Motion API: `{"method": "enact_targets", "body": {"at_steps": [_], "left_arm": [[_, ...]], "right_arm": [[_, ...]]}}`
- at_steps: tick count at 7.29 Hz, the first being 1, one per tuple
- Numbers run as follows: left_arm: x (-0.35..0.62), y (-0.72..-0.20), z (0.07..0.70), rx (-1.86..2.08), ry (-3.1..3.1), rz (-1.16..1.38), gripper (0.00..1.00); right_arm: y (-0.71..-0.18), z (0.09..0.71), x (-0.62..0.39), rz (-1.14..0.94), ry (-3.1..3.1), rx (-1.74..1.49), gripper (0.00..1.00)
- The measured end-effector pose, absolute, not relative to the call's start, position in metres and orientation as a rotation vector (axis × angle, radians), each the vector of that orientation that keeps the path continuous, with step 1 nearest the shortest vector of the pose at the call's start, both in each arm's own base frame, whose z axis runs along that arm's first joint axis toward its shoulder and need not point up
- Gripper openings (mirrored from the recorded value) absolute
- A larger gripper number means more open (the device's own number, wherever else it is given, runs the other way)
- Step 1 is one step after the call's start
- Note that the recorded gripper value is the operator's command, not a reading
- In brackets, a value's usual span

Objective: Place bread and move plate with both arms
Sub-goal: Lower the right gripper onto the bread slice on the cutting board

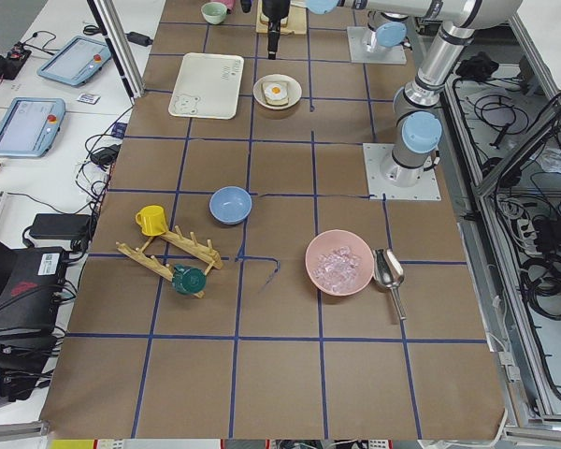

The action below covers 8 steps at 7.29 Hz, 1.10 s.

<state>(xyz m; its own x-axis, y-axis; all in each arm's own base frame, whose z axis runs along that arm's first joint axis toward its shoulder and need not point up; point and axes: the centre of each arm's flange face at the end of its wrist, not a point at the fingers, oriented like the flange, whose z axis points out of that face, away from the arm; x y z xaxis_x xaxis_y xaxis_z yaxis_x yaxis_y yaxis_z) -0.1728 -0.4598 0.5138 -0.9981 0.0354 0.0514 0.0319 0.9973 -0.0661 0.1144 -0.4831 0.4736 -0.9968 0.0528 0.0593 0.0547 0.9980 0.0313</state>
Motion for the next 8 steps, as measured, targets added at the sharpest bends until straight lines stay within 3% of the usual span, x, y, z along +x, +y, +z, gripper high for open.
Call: {"method": "enact_targets", "body": {"at_steps": [4, 5, 8], "left_arm": [[-0.173, -0.460, 0.513, -0.055, -3.087, 0.098, 1.00], [-0.173, -0.460, 0.513, -0.056, -3.087, 0.097, 1.00], [-0.173, -0.459, 0.512, -0.056, -3.087, 0.096, 1.00]], "right_arm": [[-0.519, 0.407, 0.059, -0.216, -3.075, -0.138, 0.99], [-0.530, 0.382, 0.032, -0.225, -3.076, -0.181, 0.90], [-0.539, 0.314, -0.018, -0.142, -3.062, -0.275, 0.83]]}}
